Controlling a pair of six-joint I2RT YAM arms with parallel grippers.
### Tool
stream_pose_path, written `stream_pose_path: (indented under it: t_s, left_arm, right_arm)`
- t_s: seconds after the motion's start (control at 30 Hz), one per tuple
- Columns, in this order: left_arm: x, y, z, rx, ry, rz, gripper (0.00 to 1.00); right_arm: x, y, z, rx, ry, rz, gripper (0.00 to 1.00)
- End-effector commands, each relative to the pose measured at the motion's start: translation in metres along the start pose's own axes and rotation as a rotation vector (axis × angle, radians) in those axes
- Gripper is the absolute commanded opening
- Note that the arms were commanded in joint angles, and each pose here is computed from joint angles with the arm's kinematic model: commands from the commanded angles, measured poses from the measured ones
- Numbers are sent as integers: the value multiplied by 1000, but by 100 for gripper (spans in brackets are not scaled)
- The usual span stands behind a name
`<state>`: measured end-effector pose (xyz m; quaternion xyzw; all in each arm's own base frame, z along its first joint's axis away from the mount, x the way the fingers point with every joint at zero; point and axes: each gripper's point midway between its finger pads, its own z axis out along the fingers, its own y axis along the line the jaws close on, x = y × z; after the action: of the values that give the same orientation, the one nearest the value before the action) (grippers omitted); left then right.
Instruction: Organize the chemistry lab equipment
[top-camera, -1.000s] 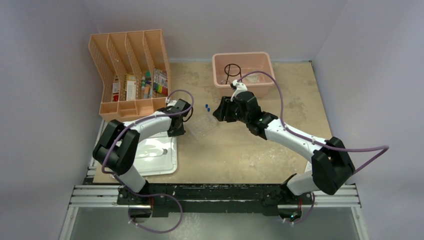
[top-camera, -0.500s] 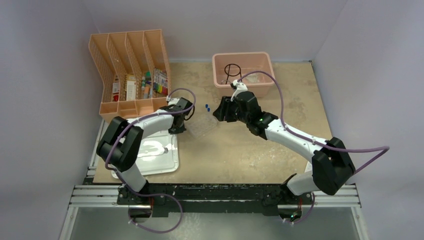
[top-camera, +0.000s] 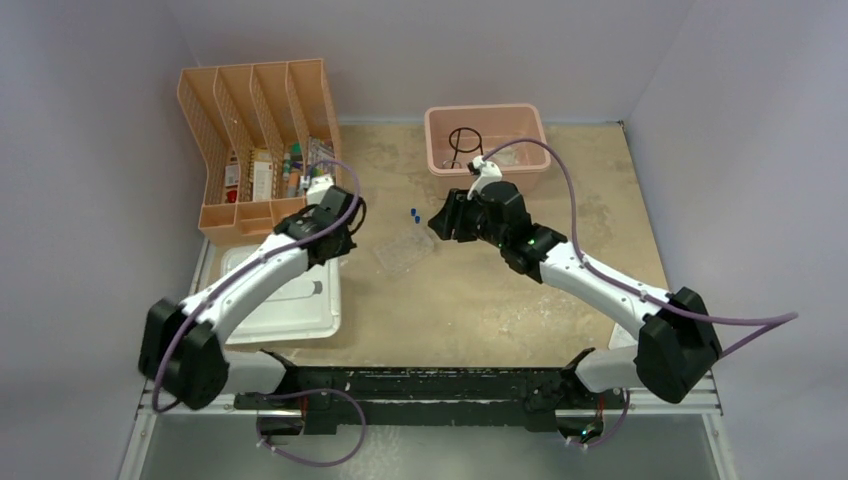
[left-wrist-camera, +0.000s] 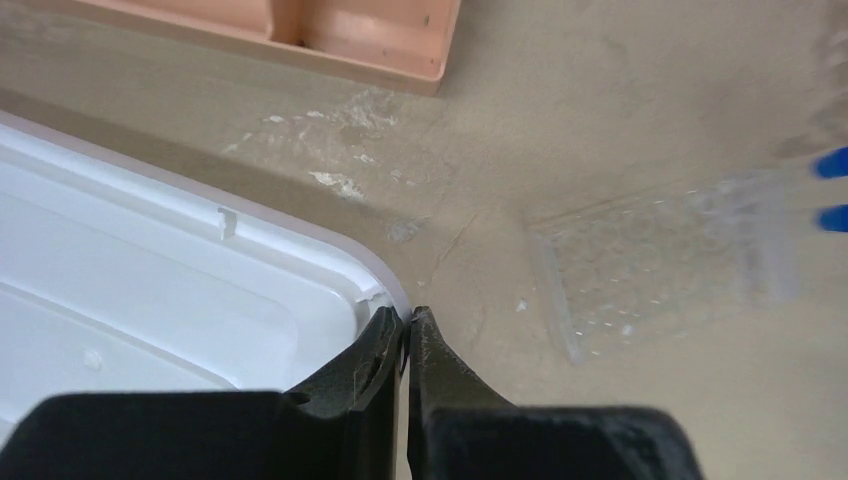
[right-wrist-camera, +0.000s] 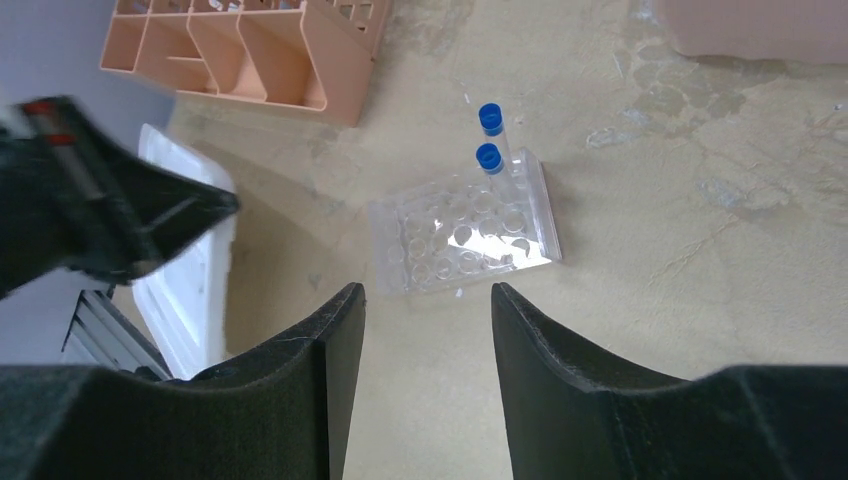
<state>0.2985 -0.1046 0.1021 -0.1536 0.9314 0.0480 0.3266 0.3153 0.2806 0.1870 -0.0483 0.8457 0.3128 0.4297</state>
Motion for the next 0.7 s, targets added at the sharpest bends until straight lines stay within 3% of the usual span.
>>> stream_pose_path:
  t_s: [0.0, 0.17, 0.3, 0.67]
  left_arm:
    - [-42, 15, -62, 62, -142, -147, 0]
    - [-72, 32, -124, 172, -262, -286, 0]
    - [-104, 30, -186, 379, -378, -386, 0]
    - [-179, -13, -330, 918, -573, -430, 0]
  right_arm:
    - [-12, 7, -11, -12, -37, -18, 52]
    - [-19, 7, -20, -8, -58, -22, 53]
    - [-31, 18, -30, -58, -76, -26, 55]
    - [-96, 52, -59, -253, -162, -21, 62]
